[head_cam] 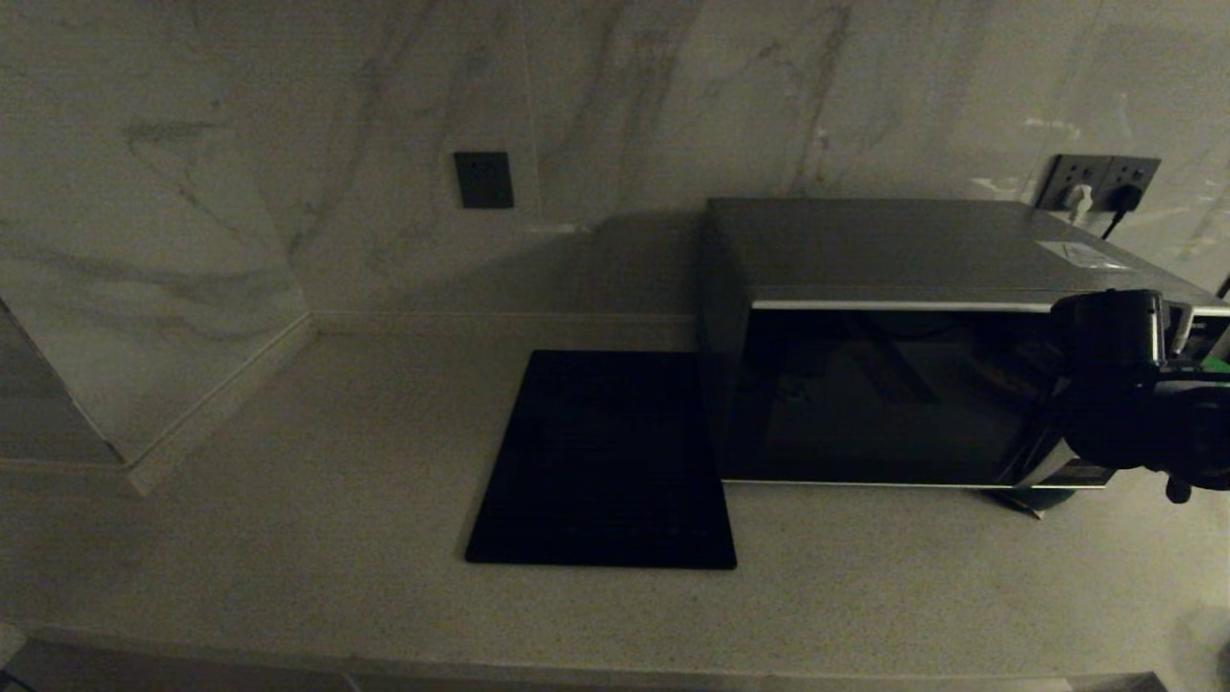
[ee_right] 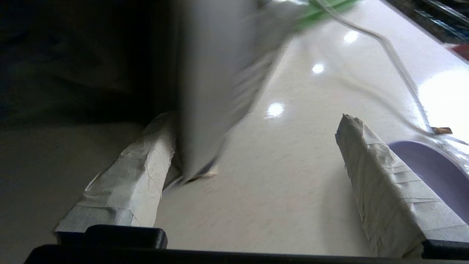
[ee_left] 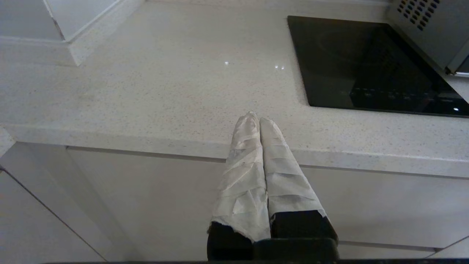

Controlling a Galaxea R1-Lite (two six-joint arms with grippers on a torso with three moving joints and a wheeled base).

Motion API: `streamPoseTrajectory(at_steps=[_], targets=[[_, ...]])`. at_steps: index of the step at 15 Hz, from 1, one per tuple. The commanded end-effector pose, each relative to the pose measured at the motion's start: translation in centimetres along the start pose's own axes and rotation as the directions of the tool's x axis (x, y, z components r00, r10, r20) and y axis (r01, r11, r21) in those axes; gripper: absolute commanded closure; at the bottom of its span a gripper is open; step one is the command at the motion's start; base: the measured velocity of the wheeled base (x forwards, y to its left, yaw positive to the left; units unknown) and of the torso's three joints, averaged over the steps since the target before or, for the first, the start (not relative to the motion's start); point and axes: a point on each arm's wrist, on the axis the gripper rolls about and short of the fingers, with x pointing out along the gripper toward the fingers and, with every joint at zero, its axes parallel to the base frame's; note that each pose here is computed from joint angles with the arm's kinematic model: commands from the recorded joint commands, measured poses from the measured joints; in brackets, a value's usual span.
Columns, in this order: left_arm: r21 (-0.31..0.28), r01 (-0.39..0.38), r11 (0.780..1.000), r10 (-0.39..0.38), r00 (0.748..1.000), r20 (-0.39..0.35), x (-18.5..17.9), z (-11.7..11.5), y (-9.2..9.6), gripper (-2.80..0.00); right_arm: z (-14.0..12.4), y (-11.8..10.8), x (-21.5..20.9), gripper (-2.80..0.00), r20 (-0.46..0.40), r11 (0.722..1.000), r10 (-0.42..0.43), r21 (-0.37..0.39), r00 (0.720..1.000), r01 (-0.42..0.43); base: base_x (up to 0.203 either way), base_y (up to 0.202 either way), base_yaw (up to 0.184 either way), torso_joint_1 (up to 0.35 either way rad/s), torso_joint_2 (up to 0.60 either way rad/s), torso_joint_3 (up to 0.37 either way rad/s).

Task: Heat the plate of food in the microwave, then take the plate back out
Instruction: Open the microwave oven

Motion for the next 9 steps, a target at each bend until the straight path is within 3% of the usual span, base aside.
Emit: streamPoseTrajectory(at_steps=[1, 9], targets=[[0.000, 0.000, 1.000, 0.000, 1.000, -0.001, 0.01, 0.01, 0.00, 0.00, 0.05, -0.38, 0.59, -2.80, -0.001, 1.000, -0.025, 0.009, 1.000, 0.025, 0.000, 0.000, 0.000, 0.000, 0.00, 0.000], [-0.001, 0.000, 1.000, 0.000, 1.000, 0.000, 0.00, 0.00, 0.00, 0.00, -0.61, -0.23, 1.56, -2.80, -0.018, 0.999, -0.044, -0.005, 0.999, 0.044, 0.000, 0.000, 0.000, 0.000, 0.00, 0.000]])
